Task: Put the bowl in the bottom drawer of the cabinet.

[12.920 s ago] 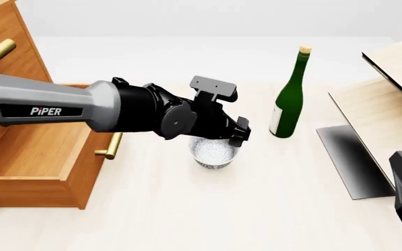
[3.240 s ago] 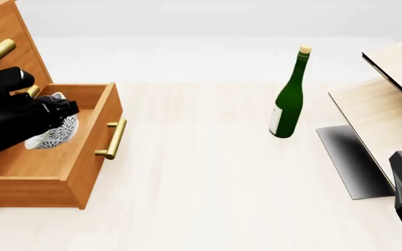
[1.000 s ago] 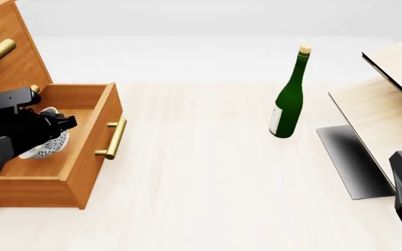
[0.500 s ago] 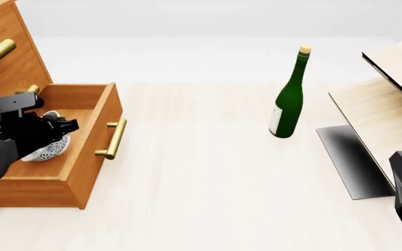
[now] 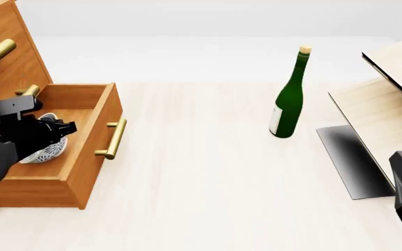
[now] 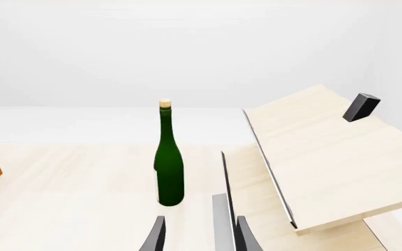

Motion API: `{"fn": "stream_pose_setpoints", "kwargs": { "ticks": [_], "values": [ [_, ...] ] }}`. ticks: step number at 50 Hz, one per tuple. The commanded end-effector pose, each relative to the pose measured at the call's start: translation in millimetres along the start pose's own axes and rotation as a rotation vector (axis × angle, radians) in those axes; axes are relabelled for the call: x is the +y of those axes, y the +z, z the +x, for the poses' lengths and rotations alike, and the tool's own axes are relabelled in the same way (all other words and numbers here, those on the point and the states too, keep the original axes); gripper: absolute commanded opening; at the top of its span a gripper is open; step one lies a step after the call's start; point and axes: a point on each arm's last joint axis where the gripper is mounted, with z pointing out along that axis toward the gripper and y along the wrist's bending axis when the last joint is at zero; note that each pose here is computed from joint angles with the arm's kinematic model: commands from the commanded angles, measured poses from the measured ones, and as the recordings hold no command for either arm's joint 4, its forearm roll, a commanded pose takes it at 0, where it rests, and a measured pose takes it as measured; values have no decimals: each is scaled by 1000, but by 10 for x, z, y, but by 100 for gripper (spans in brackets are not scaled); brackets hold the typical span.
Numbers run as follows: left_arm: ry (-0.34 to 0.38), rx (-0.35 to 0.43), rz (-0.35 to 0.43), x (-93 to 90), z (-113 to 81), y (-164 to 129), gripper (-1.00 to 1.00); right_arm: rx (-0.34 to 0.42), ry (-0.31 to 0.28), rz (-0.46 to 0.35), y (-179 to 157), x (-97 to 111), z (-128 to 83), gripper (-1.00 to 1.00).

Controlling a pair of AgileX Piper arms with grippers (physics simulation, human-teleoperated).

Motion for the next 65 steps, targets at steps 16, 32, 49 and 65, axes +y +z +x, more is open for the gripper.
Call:
{"fn": "stream_pose_setpoints", "kwargs": {
  "ticks": [16,32,49,65],
  "values": [
    [-24,-5,15,-38,4,31,100,0,0,0,0,0,0,100],
    [-36,-69,-12,48,-150,-127,100,0,0,0,0,0,0,100],
    [-48,-141,69,-163,-317,-324,100,0,0,0,0,0,0,100],
    [-90,-194,136,-300,-408,-532,100,0,0,0,0,0,0,100]
  ]
}}
